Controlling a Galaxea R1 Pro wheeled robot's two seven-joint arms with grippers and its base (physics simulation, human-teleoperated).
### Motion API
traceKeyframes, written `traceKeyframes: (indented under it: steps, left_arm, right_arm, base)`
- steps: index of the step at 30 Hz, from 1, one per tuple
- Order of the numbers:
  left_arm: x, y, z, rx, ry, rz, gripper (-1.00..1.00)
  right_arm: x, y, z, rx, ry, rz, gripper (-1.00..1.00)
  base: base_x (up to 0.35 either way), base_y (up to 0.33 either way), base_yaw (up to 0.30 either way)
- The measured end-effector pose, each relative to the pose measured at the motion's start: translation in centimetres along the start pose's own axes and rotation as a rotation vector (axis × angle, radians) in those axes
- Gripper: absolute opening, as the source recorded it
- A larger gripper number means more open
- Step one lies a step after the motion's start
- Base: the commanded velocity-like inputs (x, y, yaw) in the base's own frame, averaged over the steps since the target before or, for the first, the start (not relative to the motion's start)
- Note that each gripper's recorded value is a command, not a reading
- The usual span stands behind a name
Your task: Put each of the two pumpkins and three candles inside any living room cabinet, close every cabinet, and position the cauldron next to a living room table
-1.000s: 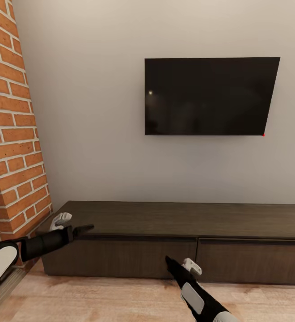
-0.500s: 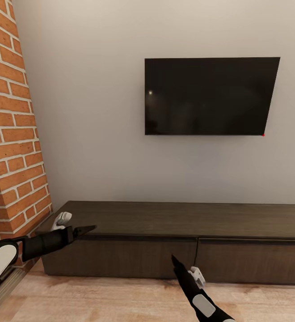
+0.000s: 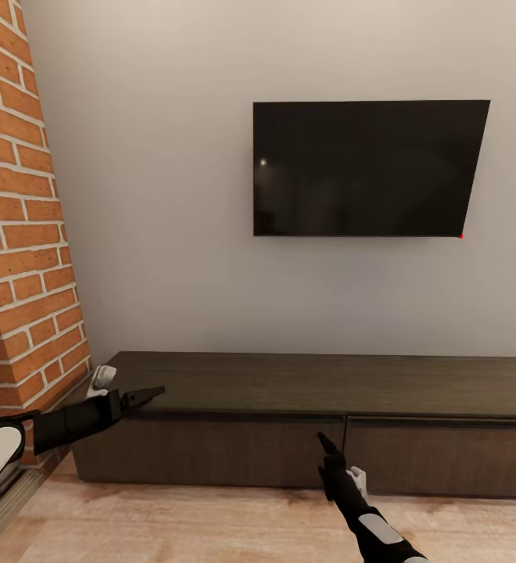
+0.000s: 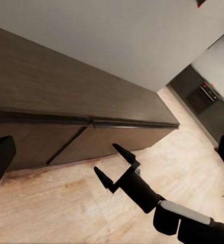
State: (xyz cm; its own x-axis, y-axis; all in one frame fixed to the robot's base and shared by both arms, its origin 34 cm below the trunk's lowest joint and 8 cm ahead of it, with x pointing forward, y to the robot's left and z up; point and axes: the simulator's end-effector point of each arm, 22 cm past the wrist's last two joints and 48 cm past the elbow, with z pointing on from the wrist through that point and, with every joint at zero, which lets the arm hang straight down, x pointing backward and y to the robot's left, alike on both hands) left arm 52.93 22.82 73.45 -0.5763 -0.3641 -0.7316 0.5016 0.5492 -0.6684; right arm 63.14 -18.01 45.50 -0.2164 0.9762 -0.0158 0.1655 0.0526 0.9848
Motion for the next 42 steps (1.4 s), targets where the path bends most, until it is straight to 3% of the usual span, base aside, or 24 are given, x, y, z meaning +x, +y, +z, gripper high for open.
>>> traceKeyframes:
  steps: [6, 10, 42]
  left_arm:
    - [-0.1, -0.9, -0.1, 0.042, -0.003, 0.001, 1.00]
    - [-0.1, -1.2, -0.1, 0.055, -0.003, 0.001, 1.00]
    - [0.0, -1.7, -0.2, 0.079, 0.001, -0.001, 1.00]
  right_arm:
    - [-0.5, 0.3, -0.1, -0.016, -0.008, 0.057, 1.00]
    - [-0.9, 0.3, -0.2, -0.021, -0.015, 0.069, 1.00]
    - [-1.3, -0.7, -0.5, 0.008, -0.021, 0.077, 1.00]
  base:
    - [0.138, 0.000, 0.000]
    - [0.052, 0.000, 0.000]
    - [0.138, 0.000, 0.000]
